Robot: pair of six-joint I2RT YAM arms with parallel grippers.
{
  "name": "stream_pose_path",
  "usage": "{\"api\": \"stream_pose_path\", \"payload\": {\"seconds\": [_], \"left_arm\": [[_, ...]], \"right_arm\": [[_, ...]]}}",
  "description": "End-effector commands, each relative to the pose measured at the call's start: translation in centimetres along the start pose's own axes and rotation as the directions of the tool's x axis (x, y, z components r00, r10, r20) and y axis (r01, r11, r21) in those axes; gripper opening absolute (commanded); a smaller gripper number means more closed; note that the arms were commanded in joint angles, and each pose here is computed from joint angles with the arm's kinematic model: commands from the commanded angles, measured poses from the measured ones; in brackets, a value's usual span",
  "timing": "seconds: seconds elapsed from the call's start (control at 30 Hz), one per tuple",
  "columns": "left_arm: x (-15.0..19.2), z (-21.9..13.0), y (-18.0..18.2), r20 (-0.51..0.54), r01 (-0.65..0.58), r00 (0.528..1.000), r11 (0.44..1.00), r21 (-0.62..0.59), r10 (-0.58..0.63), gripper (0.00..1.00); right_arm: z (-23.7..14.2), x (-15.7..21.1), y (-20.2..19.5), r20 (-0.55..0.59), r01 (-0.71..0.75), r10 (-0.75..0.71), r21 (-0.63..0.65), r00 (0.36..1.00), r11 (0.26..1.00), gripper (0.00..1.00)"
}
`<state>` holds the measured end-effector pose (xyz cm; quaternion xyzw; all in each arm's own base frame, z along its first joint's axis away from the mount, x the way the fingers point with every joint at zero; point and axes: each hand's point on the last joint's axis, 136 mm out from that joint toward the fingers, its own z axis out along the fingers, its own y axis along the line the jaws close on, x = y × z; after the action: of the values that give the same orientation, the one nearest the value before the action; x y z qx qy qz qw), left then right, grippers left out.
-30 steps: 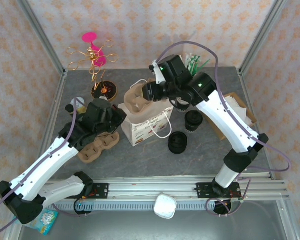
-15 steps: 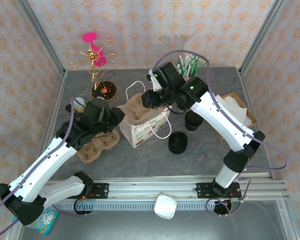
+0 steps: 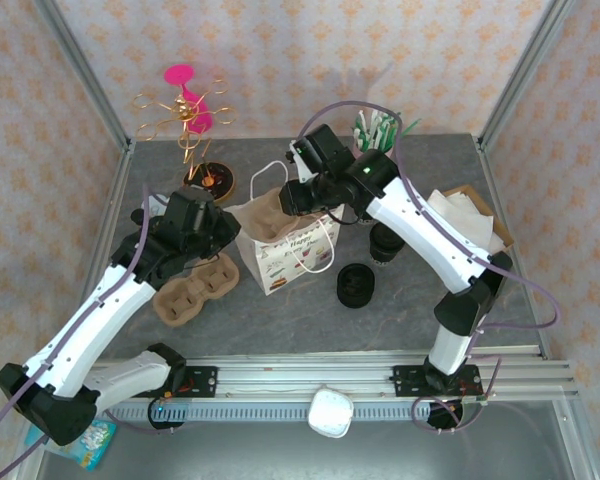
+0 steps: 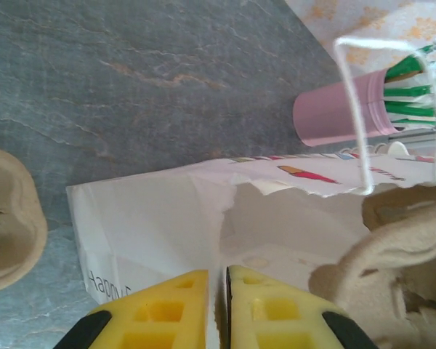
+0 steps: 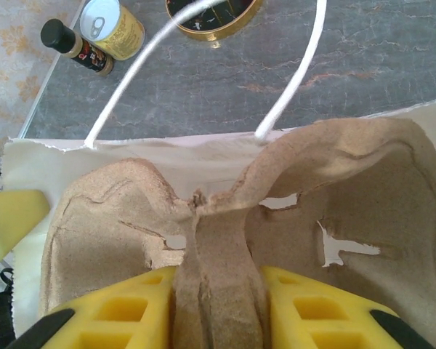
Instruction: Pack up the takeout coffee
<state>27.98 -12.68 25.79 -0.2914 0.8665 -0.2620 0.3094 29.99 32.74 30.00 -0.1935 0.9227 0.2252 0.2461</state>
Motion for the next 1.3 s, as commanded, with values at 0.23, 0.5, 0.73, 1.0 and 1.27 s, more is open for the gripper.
{"api": "stream_pose_path", "payload": {"seconds": [0.23,0.5,0.73,1.0,1.27], "left_arm": [[0.0,-0.1,-0.9,-0.036,-0.061,0.997,0.998,0.024,0.062,0.12],[0.3,-0.3,-1.5,-0.057,-0.106,0.993,0.994,0.034,0.108,0.12],[0.9,-0.7,-1.3,-0.085,-0.172,0.981,0.985,0.017,0.173,0.12],[1.1,-0.9,-2.0,-0.088,-0.22,0.971,0.975,0.022,0.221,0.12],[-0.2,-1.0,-1.4,-0.036,-0.198,0.98,0.98,-0.027,0.197,0.12]], "right_arm": [[1.3,0.3,-1.0,-0.029,-0.005,0.007,0.066,1.0,0.998,0.31],[2.4,-0.5,-1.4,-0.009,-0.044,0.045,0.094,0.999,0.995,0.31],[1.4,-1.9,-1.3,0.038,-0.079,0.075,0.108,0.996,0.991,0.32],[2.7,-1.7,-1.1,0.008,-0.088,0.087,0.109,0.996,0.99,0.31],[3.3,0.8,-1.1,-0.055,-0.026,0.034,0.137,0.998,0.99,0.3]]}}
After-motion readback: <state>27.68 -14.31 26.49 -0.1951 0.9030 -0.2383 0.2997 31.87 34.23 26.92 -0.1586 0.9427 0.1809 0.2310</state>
